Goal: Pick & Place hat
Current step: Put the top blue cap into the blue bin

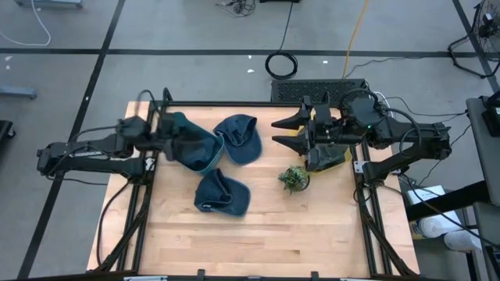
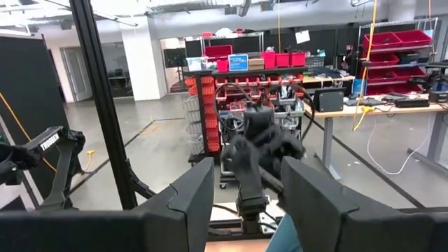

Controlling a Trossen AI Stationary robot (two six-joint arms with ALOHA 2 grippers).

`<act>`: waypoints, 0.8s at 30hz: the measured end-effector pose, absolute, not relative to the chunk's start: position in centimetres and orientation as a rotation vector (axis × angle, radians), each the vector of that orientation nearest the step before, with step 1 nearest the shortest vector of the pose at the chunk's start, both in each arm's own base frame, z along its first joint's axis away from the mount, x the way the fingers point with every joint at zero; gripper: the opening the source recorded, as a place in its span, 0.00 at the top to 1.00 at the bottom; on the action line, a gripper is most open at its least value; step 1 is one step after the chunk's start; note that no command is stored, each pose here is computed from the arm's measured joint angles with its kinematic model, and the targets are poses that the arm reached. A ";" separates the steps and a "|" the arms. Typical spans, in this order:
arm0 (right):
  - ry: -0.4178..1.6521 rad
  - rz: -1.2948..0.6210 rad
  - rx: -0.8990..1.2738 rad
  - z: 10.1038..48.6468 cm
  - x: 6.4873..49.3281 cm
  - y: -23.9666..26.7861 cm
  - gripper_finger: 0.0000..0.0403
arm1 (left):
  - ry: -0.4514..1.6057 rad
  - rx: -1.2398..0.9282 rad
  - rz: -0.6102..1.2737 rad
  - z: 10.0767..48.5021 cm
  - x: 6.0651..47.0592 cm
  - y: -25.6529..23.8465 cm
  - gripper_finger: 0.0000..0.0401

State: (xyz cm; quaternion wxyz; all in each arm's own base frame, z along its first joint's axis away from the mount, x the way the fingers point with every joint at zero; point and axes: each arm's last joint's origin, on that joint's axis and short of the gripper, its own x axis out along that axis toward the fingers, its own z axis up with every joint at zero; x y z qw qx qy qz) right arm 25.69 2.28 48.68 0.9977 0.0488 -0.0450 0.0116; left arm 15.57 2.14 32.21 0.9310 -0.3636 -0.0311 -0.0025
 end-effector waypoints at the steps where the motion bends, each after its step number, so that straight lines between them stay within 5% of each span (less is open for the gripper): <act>1: -0.087 0.024 0.103 48.7 25.7 2.3 0.61 | -0.113 -0.734 -0.035 32.7 15.5 2.1 0.04; 7: -0.072 0.026 0.158 48.5 25.7 2.3 0.56 | -0.317 -0.697 -0.122 34.8 15.1 2.0 0.04; 13: -0.056 0.023 0.249 48.4 25.7 2.3 0.36 | -0.371 -0.680 -0.143 35.3 14.9 2.0 0.04; 21: -0.311 0.044 0.398 50.2 26.6 2.4 0.14 | -0.389 -0.664 -0.121 35.4 14.9 2.0 0.04; 24: -0.335 -0.097 0.389 50.3 26.5 1.3 0.11 | -0.407 -0.667 -0.098 35.5 14.8 2.1 0.04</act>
